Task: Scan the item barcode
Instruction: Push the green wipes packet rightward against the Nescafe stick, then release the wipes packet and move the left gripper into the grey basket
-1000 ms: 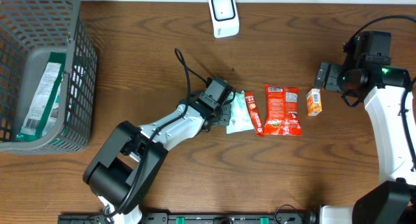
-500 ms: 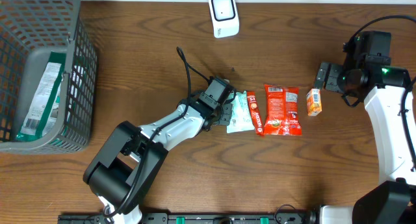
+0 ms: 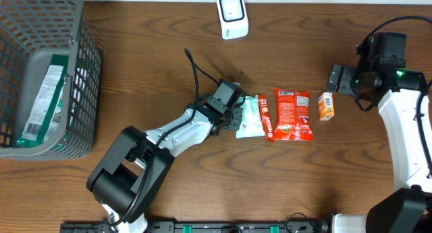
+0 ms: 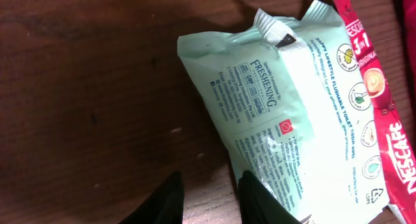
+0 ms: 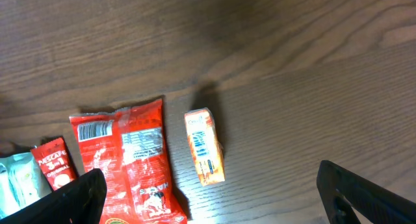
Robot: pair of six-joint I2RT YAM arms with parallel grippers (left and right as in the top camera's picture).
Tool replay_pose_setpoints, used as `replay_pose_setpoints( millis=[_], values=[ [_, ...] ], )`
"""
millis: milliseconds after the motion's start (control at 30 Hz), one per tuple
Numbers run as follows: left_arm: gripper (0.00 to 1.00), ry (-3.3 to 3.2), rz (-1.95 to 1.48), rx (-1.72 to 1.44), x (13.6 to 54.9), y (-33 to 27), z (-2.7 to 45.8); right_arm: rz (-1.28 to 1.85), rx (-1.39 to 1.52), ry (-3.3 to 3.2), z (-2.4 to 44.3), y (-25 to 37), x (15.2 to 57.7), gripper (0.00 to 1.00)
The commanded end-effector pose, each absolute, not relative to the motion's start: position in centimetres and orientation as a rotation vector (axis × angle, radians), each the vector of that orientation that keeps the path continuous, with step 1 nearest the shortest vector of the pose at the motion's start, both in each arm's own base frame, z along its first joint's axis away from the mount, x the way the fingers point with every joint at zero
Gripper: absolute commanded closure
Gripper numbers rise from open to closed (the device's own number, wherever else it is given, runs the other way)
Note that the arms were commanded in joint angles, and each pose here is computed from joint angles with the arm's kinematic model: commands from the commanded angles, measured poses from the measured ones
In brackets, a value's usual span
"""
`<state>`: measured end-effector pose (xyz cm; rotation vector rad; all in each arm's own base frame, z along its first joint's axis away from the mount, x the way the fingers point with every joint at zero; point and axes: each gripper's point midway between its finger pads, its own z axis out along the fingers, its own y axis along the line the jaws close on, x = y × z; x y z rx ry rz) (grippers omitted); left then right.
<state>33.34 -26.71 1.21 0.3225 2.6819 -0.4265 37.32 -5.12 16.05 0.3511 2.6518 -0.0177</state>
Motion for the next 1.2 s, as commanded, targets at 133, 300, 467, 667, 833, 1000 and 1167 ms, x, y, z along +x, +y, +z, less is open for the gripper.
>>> replay_pose_setpoints(
  millis=[133,300,467,667,833,1000,1167],
  values=[
    [0.69,2.671,-0.437,0.411,33.0,-27.2,0.6,-0.010,0.376,2.635,16.6,-5.3,37.5,0.01],
    [0.67,2.661,-0.519,0.494,32.4,-28.3,0.9,-0.010,0.376,2.635,16.6,-5.3,37.5,0.01],
    [0.60,2.648,-0.484,0.501,32.9,-27.8,1.0,-0.010,0.376,2.635,16.6,-5.3,37.5,0.01],
    [0.44,2.582,-0.415,0.411,35.0,-25.6,4.8,-0.010,0.376,2.635,16.6,-5.3,37.5,0.01],
    [0.32,2.519,-0.352,0.293,36.5,-22.0,11.3,-0.010,0.376,2.635,16.6,-5.3,37.5,0.01],
    [0.23,2.425,-0.312,0.069,37.6,-14.3,23.3,-0.010,0.376,2.635,16.6,-5.3,37.5,0.01],
    [0.19,2.282,-0.202,-0.136,37.6,-4.9,32.7,-0.010,0.376,2.635,16.6,-5.3,37.5,0.01]
  ],
)
